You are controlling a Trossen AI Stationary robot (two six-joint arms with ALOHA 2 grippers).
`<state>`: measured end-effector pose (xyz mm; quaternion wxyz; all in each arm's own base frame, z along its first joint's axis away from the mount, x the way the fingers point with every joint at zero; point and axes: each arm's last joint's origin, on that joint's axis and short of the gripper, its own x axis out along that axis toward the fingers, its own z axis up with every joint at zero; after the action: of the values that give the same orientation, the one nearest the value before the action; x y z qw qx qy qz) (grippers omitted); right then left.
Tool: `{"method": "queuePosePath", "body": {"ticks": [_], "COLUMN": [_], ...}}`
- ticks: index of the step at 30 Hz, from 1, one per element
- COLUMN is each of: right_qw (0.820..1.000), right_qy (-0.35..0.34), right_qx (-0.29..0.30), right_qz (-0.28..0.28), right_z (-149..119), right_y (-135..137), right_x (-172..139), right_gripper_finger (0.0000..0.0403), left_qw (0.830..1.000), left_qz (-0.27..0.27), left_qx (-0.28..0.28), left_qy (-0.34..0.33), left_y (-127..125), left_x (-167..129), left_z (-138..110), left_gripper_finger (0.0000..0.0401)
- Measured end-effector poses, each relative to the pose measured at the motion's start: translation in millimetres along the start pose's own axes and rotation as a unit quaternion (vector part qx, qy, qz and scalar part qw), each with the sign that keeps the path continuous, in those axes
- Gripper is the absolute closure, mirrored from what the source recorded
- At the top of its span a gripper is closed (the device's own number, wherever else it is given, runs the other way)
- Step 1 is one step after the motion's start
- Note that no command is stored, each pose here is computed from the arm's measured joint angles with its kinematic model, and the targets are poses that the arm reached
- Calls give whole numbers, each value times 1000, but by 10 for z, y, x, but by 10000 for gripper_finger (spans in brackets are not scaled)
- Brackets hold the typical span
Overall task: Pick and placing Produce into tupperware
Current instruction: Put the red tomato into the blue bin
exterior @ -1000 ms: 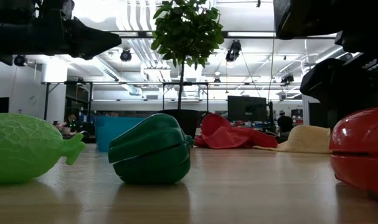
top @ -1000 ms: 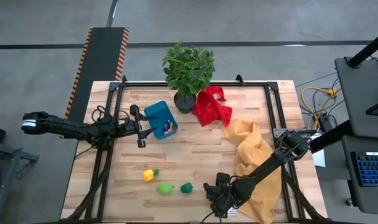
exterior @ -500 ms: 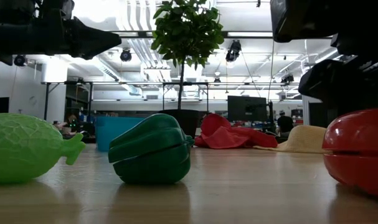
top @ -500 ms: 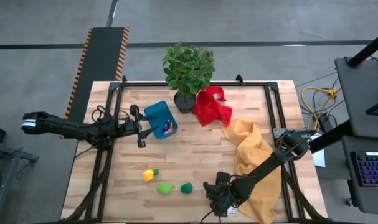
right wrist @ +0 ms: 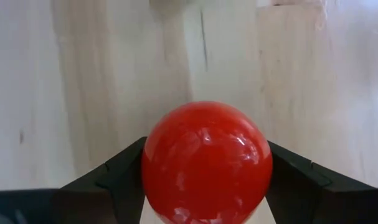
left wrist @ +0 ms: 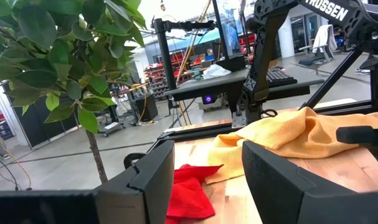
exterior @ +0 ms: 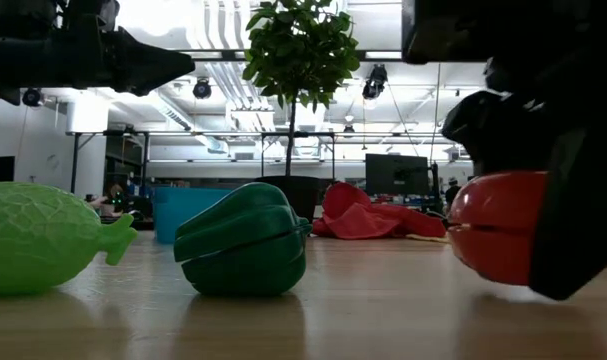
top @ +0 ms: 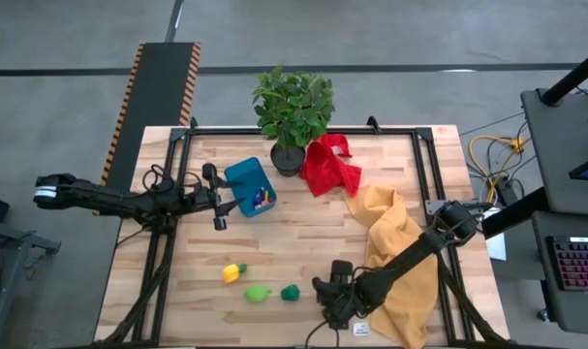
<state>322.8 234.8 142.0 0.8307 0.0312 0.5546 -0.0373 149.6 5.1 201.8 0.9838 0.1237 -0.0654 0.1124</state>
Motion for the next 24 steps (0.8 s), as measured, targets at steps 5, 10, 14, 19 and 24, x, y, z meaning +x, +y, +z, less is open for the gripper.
{"method": "queuePosePath", "body": {"ticks": [5, 10, 14, 19, 24], "right_qw": [1000, 999, 997, 991, 987], "right_qy": [0, -10, -35, -64, -97], "right_qx": [-11, -28, -10, 20, 42], "right_qz": [-3, -27, -69, -115, -122], "right_z": [26, 118, 241, 398, 570], "right_y": [-34, -158, -323, -545, -716], "right_x": [9, 43, 81, 108, 102], "right_gripper_finger": [156, 155, 155, 154, 155], "left_qw": [1000, 1000, 1000, 1000, 1000], "left_qz": [0, 0, 0, 0, 0], "left_qx": [0, 0, -1, -1, -1], "left_qy": [0, 0, 1, 0, 0], "left_y": [0, 0, -1, 0, 0], "left_x": [0, 0, 0, -2, -1], "left_z": [0, -1, -1, 2, 0], "left_gripper_finger": [228, 228, 228, 228, 228]}}
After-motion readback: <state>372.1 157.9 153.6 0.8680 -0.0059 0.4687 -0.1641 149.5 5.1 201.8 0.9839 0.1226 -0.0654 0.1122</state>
